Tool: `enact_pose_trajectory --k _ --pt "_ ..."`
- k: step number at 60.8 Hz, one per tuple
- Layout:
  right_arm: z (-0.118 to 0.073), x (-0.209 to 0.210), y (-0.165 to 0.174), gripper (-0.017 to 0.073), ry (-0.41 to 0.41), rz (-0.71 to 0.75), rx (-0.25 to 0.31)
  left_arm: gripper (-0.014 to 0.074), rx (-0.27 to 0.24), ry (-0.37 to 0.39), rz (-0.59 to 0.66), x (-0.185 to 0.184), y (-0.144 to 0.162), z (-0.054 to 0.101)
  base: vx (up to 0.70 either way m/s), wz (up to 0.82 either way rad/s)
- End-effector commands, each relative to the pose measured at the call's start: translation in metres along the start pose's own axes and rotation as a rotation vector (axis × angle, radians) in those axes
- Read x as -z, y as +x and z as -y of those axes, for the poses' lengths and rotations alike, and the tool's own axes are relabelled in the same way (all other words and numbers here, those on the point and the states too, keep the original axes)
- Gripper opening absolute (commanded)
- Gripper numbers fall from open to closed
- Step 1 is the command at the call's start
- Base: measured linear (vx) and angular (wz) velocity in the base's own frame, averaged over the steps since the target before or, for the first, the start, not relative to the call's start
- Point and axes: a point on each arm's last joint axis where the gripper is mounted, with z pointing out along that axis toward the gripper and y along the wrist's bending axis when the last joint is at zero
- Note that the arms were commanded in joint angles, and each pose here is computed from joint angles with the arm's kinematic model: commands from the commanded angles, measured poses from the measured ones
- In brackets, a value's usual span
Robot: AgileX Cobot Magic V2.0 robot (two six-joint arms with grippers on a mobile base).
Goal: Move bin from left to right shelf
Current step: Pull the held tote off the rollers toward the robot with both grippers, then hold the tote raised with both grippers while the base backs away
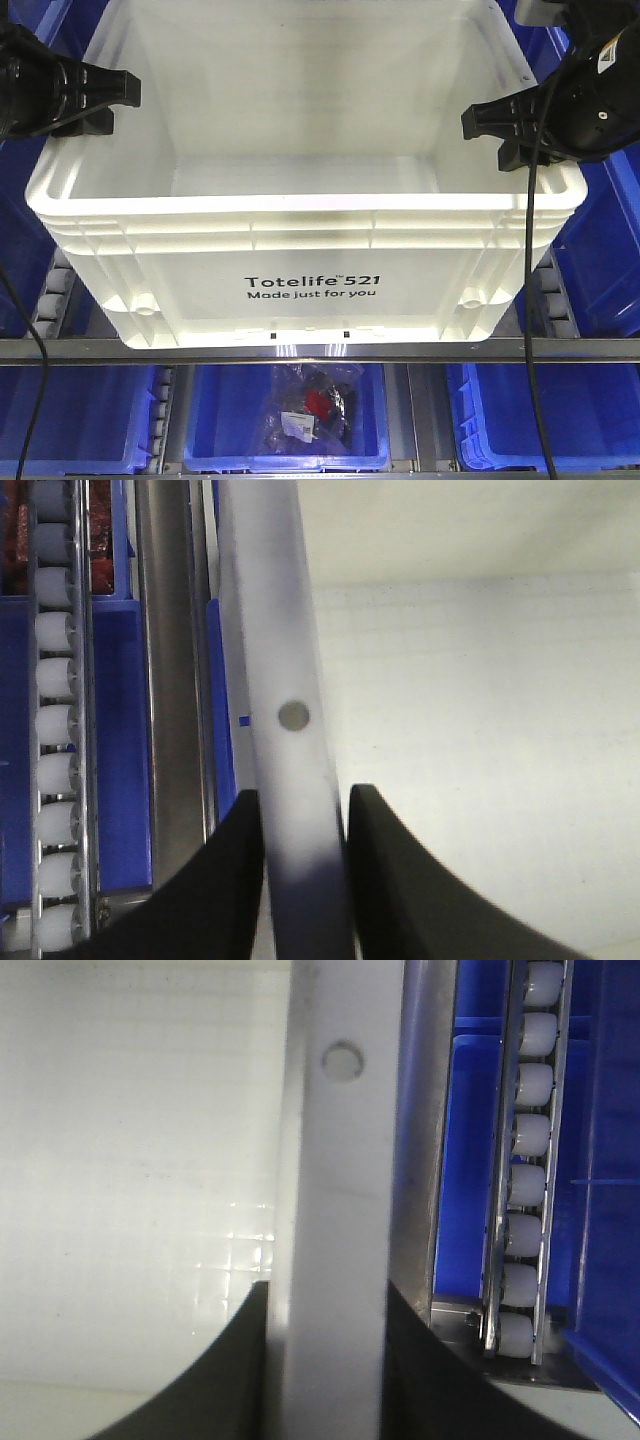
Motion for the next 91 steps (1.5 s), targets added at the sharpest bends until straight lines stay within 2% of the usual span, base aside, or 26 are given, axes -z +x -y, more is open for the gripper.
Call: enact_pose_trajectory --k 1,57,91 --pt "0.0022 0.028 -0.0129 0.0023 -0.009 0.191 0.025 -0.0008 -0.063 0.005 0.18 0.0257 -0.0155 0.0007 -0.03 0.0" --pt "0.0022 0.028 -0.0129 0.0023 -0.009 0.191 0.025 -0.0008 -0.063 0.005 0.18 0.0257 -0.0155 0.0007 -0.03 -0.03" --pt "0.0022 0.028 -0.0129 0.0023 -0.009 0.191 0.025 -0.0008 -0.063 0.006 0.182 0.0256 -0.0157 0.0007 -0.16 -0.11"
